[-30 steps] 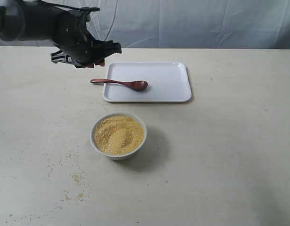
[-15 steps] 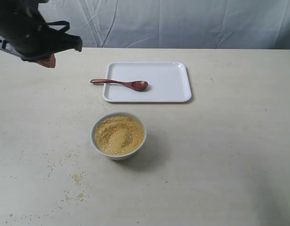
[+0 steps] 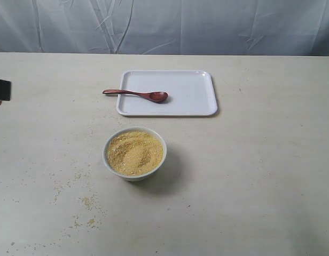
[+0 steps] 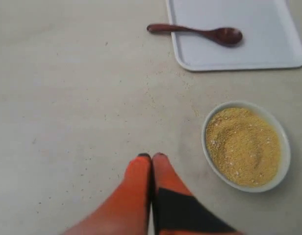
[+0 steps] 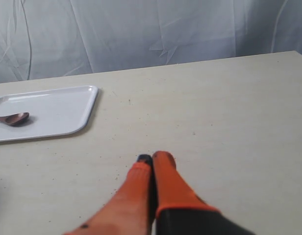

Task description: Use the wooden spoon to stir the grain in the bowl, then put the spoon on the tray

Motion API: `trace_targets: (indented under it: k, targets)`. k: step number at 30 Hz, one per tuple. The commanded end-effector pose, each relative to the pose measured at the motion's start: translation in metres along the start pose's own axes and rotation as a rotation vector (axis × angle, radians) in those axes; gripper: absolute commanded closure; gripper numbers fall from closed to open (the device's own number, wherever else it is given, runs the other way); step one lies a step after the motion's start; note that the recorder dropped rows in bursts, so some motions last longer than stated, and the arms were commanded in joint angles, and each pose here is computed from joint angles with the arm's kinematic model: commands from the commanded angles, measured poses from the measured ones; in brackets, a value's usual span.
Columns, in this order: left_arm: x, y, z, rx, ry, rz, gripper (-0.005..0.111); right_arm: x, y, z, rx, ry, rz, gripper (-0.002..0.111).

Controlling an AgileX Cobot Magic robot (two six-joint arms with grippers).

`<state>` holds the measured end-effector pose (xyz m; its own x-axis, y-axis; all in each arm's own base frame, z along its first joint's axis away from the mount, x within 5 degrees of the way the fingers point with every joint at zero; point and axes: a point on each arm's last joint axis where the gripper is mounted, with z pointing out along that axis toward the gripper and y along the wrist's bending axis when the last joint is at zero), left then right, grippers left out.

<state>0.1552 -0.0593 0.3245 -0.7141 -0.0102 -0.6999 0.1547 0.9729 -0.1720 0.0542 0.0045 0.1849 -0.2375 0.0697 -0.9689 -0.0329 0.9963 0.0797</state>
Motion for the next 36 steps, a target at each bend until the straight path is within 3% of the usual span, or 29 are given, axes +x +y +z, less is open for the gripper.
trace_targets:
  k: [1, 8, 18, 30, 36]
  targets:
    - [0.009, 0.007, -0.043, 0.017, -0.168, 0.024, 0.107, 0.0, 0.0, 0.0, 0.006, -0.016, -0.002, 0.108]
    - [0.021, 0.016, -0.086, 0.029, -0.356, 0.042, 0.107, 0.0, 0.0, 0.0, 0.006, -0.016, -0.002, 0.108]
    - [0.037, 0.023, -0.104, 0.028, -0.455, 0.048, 0.107, 0.0, 0.0, 0.0, 0.006, -0.016, -0.002, 0.108]
    - [0.101, 0.048, -0.052, -0.104, -0.652, -0.041, 0.107, 0.0, 0.0, 0.0, 0.006, -0.016, -0.002, 0.108]
    - [0.139, 0.059, -0.018, -0.147, -0.619, -0.09, 0.107, 0.0, 0.0, 0.0, 0.006, -0.016, -0.002, 0.108]
